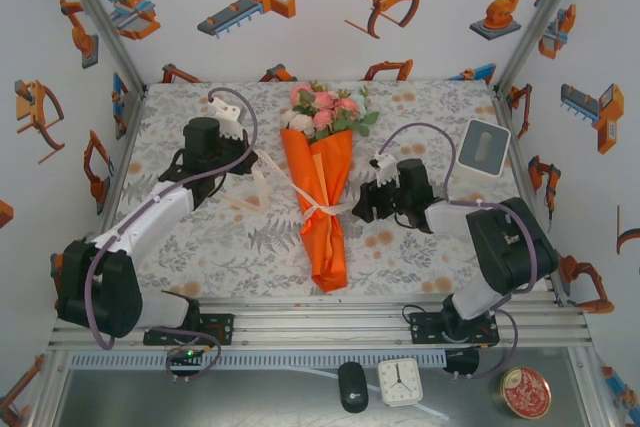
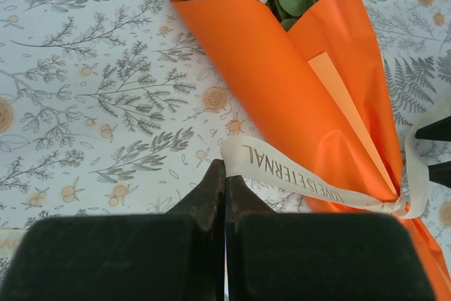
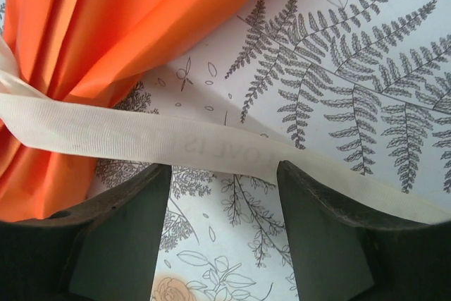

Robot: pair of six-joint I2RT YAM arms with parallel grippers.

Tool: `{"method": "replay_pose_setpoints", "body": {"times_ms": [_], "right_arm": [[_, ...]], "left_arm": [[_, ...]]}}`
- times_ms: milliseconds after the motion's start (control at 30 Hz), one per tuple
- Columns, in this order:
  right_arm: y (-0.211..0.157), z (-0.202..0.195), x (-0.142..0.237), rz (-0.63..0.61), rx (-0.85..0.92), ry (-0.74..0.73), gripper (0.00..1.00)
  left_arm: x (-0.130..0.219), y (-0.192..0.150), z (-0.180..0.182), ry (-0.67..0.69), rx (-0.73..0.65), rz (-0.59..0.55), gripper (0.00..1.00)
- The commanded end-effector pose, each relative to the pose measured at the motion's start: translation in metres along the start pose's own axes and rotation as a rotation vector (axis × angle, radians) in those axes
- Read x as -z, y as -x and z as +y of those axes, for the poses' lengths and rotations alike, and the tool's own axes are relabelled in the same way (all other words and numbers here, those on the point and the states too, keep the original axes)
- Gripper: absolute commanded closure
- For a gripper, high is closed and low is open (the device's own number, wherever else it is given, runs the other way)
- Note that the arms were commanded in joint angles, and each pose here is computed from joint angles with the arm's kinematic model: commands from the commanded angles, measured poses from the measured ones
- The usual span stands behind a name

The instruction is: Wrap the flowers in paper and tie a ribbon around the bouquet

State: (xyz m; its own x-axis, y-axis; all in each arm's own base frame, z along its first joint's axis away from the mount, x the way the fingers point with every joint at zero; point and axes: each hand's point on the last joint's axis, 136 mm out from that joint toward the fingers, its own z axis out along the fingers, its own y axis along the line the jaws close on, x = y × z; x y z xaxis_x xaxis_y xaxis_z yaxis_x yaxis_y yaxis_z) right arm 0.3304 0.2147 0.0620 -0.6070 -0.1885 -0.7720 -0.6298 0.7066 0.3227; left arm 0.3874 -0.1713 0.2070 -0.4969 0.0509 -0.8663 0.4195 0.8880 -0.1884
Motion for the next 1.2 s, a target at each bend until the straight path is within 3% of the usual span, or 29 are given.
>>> {"method": "replay_pose_setpoints", "body": {"times_ms": [0,133,200,333,400,467,533,600,733,900,1167], "right_arm": [[0.0,-0.011,-0.007,-0.043,0.049,-0.06,0.43],[0.0,-0.005,-0.012,-0.065,0.062,-0.013,0.43],[-0.003,-0.001,-0.017,-0.052,0.065,0.016,0.48],[-0.003,-0.006,-0.018,-0.054,0.029,-0.009,0.88],[0.01,0.002,-0.008,-0.091,0.015,0.007,0.93],[0.023,0.009,0.007,-0.129,0.018,0.004,0.82],[0.027,0.008,0.019,-0.13,0.054,-0.045,0.61],[0.023,0.01,0.02,-0.088,0.129,-0.042,0.47],[0.015,0.033,0.007,-0.018,0.252,0.111,0.34],[0.014,0.049,-0.004,-0.038,0.39,0.222,0.28],[0.017,0.037,-0.026,-0.099,0.455,0.197,0.29]], "left_arm": [[0.009,0.011,-0.002,-0.003,0.008,-0.032,1.0],[0.008,0.007,-0.001,-0.002,0.01,-0.018,1.0],[0.007,0.006,-0.003,-0.017,0.012,-0.012,1.0],[0.007,0.004,-0.001,-0.007,0.013,-0.009,1.0],[0.009,0.004,0.003,0.021,0.012,-0.006,1.0],[0.01,0.005,0.003,0.023,0.005,-0.003,1.0],[0.01,0.005,0.001,0.009,0.006,0.0,1.0],[0.009,0.005,-0.003,-0.013,0.009,-0.002,1.0],[0.008,0.004,-0.006,-0.028,0.013,-0.003,1.0],[0.009,0.004,-0.008,-0.039,0.011,-0.003,1.0],[0.007,0.002,-0.009,-0.049,0.013,0.001,1.0]]}}
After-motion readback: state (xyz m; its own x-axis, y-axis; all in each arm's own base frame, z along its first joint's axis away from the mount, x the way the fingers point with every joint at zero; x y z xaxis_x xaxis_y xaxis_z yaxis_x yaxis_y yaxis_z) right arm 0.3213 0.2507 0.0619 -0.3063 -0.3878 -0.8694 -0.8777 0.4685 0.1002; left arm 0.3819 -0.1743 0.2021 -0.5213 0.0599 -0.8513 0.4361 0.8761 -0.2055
